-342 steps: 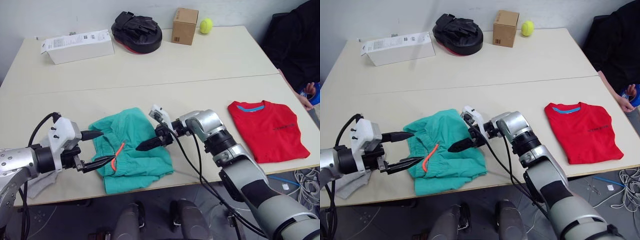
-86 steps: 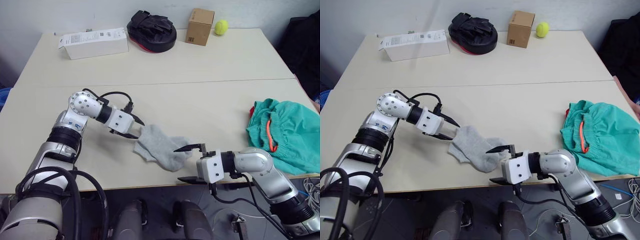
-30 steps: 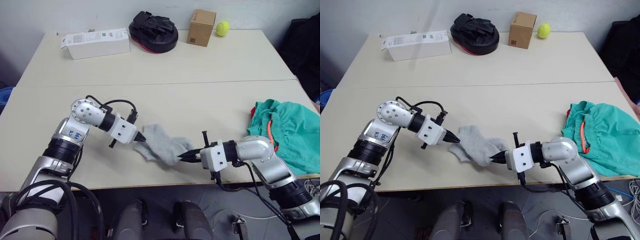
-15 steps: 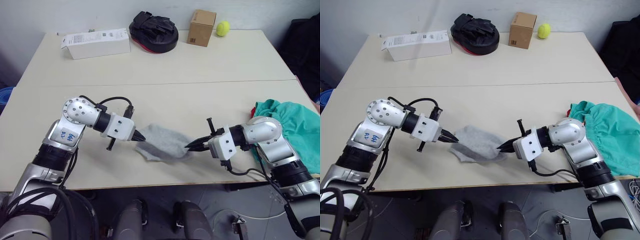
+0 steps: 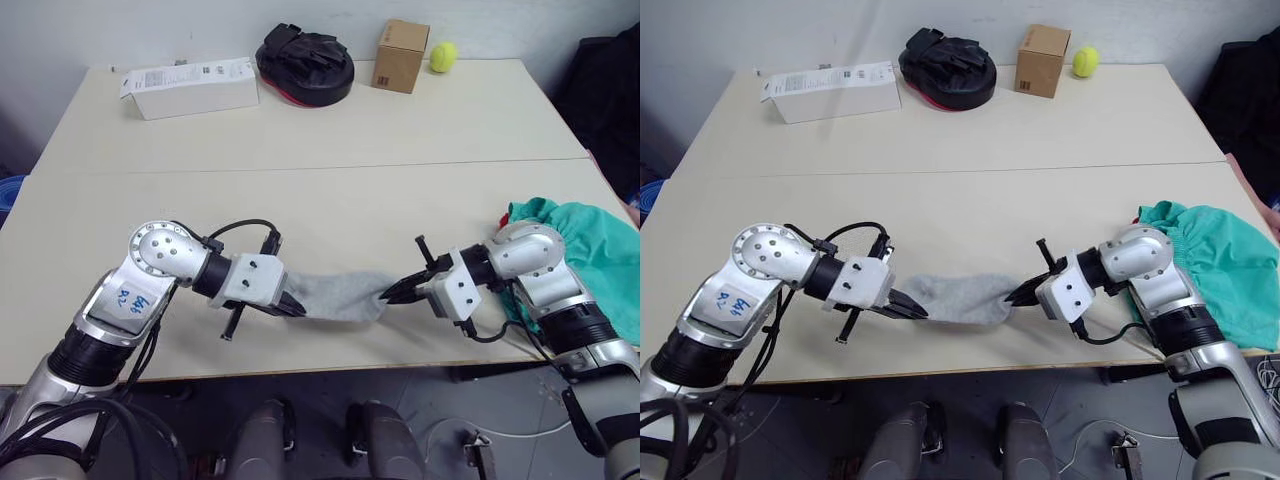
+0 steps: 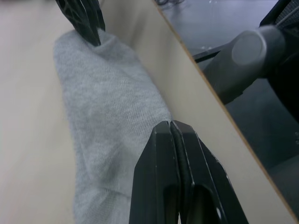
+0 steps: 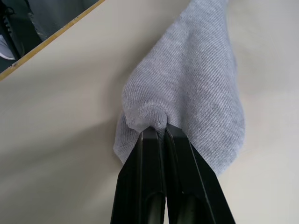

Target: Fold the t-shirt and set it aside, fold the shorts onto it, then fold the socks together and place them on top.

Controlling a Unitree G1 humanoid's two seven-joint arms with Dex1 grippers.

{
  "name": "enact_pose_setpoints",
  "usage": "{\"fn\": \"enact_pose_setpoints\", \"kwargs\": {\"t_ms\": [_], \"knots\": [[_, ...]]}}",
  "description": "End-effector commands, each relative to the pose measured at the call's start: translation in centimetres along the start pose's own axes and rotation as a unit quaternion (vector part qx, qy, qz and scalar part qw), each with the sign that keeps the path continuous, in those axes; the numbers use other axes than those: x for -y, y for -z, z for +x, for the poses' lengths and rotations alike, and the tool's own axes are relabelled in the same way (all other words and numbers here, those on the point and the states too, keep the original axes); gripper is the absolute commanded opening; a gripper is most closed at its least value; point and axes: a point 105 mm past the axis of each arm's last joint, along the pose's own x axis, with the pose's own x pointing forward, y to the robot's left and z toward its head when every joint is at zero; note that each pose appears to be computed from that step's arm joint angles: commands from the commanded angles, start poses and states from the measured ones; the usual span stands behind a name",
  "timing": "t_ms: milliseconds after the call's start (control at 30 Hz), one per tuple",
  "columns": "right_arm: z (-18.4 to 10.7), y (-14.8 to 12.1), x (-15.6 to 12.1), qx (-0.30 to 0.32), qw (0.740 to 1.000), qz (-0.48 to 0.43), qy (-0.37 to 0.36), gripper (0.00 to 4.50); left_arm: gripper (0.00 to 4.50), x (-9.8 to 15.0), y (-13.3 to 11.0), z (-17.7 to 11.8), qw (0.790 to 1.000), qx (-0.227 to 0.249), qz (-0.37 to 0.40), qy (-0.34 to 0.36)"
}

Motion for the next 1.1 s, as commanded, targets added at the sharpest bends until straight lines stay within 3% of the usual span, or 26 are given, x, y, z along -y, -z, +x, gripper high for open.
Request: {"fn": "enact_pose_setpoints", "kwargs": {"t_ms": [33, 433, 467, 567, 833, 967, 1100], "knots": [[-0.2, -0.2, 0.8, 0.0, 1.0, -0.02, -0.005, 0.01, 0.0, -0.7, 0.8, 0.1, 0.999, -0.027, 0.029, -0.032], [-0.1, 1.0, -0.4, -0.02, 0.998, -0.02, -0.059, 0.01, 0.0, -1.0, -0.2, 0.5, 0.999, 0.017, -0.011, -0.038], [0.0, 1.1, -0.4, -0.022, 0.998, -0.015, -0.058, 0.47, 0.0, -1.2, -0.3, 0.4, 0.999, 0.02, -0.017, -0.043], [-0.1, 0.8, -0.1, -0.019, 0.999, -0.023, -0.045, 1.32, 0.6, -1.4, -0.7, 0.1, 0.998, 0.037, -0.04, -0.043], [-2.2, -1.1, 1.2, -0.006, 1.0, -0.026, 0.011, 4.03, 3.1, -1.1, -1.8, -3.7, 0.988, 0.073, -0.13, -0.028], [-2.5, -2.8, 1.1, 0.014, 0.999, -0.01, 0.038, 4.03, 3.1, -2.2, -0.2, -5.0, 0.979, 0.055, -0.186, -0.069], [-2.0, -4.4, 1.0, 0.031, 0.998, -0.01, 0.059, 4.03, 3.1, -2.8, 1.2, -4.1, 0.963, 0.05, -0.254, -0.073]]}}
